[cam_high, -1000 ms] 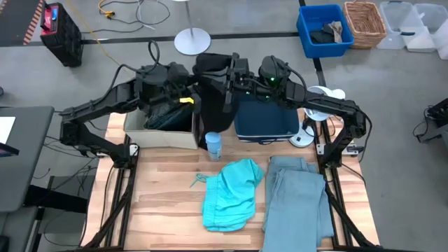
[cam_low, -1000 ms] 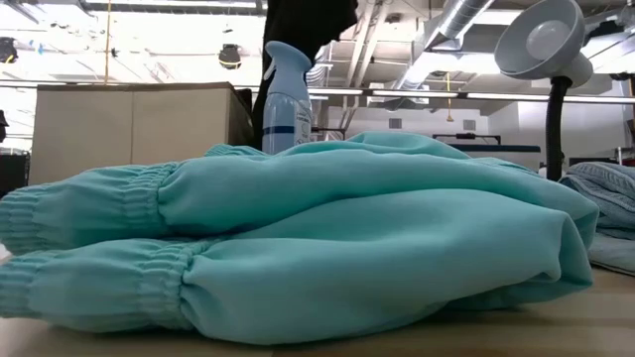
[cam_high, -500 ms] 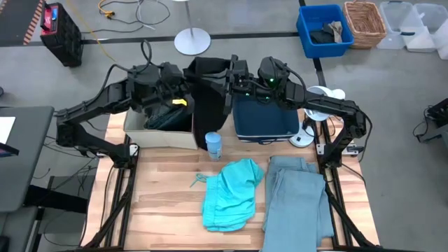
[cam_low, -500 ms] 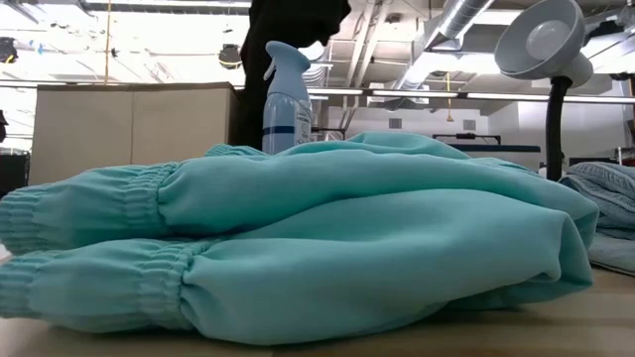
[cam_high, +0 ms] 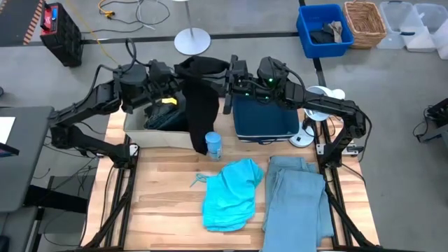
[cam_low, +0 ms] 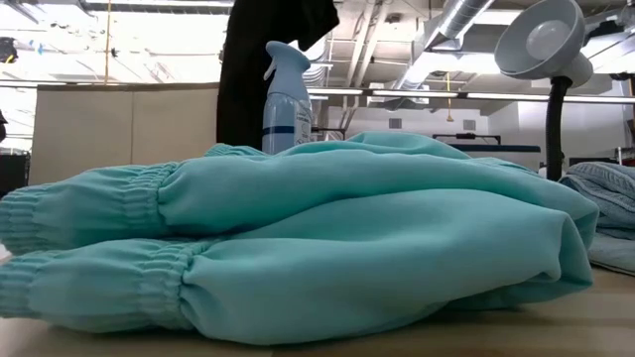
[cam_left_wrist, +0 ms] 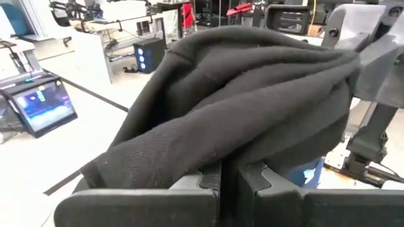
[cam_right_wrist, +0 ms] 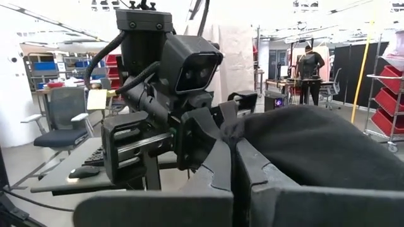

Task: Sort clothes
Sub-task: Put the black shirt into the laundry organizer

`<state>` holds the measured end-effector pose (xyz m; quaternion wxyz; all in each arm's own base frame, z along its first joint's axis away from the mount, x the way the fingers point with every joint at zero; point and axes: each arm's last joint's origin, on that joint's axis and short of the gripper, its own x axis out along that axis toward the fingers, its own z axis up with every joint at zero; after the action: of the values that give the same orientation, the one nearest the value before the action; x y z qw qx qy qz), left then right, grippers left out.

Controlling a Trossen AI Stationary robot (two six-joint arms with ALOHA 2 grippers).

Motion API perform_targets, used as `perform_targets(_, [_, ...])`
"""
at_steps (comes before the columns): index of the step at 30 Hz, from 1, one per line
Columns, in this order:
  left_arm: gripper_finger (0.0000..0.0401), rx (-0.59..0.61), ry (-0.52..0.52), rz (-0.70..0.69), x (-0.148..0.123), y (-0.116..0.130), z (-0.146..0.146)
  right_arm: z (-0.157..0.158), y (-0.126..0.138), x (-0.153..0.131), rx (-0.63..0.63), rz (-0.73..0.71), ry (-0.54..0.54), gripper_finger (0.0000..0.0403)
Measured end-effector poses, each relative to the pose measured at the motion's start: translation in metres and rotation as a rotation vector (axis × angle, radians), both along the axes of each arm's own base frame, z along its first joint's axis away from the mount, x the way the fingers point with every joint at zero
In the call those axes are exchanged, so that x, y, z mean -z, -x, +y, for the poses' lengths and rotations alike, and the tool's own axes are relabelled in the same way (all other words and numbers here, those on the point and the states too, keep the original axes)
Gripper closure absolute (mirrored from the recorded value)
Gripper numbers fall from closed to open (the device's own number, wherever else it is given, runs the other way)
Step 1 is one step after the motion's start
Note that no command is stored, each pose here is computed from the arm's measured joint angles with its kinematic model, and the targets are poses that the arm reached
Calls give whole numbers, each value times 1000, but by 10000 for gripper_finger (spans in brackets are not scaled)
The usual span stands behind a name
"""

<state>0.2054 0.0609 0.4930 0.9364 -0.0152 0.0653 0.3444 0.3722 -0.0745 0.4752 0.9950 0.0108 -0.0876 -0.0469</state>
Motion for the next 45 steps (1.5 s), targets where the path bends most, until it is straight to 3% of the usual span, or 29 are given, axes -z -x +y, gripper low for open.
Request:
perform_targets(8, [395, 5, -3, -14, -3, 6, -1, -7, -6, 6, 18, 2, -1, 402])
perform_targets(15, [332, 64, 29, -6, -3, 13, -7, -18, -20, 16, 26, -45, -44, 402])
perform_targets(23, [236, 124, 109, -44, -8, 54, -22, -30, -48, 24, 24, -112, -103, 402])
perform_targets(32, [221, 129, 130, -208, -22, 104, -31, -44, -100, 31, 11, -144, -126, 403])
perform_targets(39, [221, 126, 115, -267, -27, 129, -36, -66, -131, 70, 25, -80, -233, 403])
perform_targets(45, [221, 107, 103, -244, -25, 132, -36, -83, -153, 119, 11, 13, -364, 395])
